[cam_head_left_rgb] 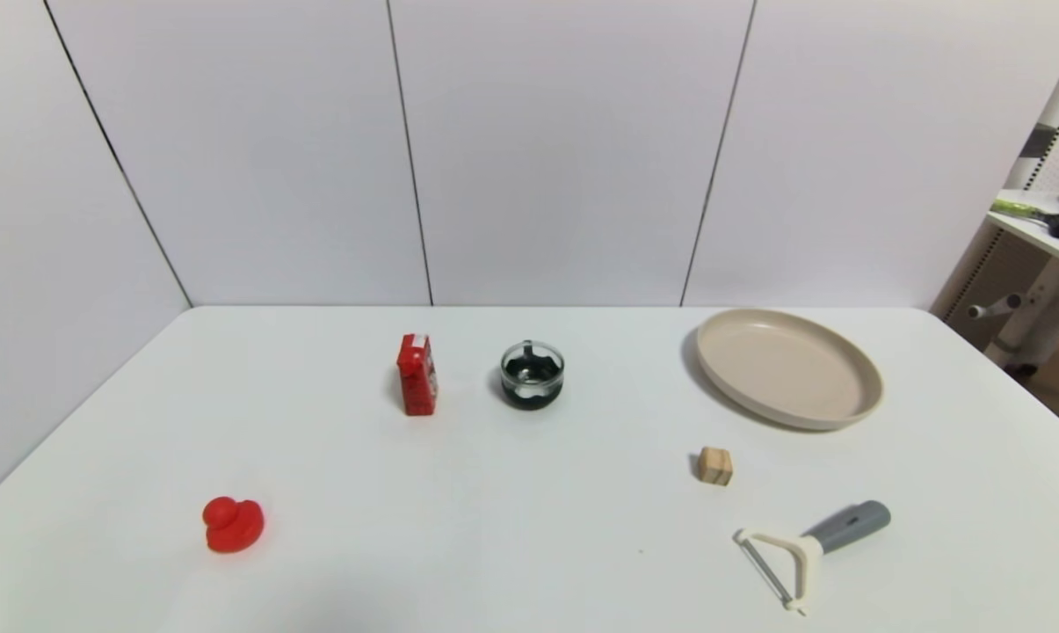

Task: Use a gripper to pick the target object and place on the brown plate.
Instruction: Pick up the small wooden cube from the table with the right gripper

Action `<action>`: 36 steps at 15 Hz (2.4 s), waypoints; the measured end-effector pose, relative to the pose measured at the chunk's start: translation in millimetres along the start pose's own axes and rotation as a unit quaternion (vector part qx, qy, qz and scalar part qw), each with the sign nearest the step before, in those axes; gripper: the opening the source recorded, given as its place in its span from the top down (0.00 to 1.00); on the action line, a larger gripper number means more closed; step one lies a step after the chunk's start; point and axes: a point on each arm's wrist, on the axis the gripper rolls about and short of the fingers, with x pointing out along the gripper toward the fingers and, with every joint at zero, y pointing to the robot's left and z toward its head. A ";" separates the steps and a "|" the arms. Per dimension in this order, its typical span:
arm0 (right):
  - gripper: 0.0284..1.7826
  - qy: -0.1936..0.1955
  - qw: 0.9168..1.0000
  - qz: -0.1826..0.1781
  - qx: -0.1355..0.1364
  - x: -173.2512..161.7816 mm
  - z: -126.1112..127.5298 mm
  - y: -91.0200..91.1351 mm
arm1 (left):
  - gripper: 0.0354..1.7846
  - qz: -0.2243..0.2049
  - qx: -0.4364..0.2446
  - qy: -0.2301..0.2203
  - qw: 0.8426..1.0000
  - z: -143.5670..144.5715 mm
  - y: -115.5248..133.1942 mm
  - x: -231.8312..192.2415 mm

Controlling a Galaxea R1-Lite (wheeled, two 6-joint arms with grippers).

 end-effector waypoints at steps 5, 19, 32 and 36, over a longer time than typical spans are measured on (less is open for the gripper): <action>0.05 0.023 1.000 -0.007 0.010 3.6 4.6 -0.3 | 0.06 0.000 0.000 0.000 1.000 0.0 0.0 0.0; 0.05 0.019 0.981 0.195 -0.008 166.0 246.9 38.5 | 0.06 0.000 0.000 0.000 1.000 0.0 0.0 0.0; 0.05 0.169 0.805 0.508 -0.255 281.8 126.5 43.3 | 0.06 0.000 0.000 0.000 1.000 0.0 0.0 0.0; 0.05 0.205 0.790 0.524 -0.244 298.7 97.1 46.5 | 0.06 0.000 0.000 0.000 1.000 0.0 0.0 0.0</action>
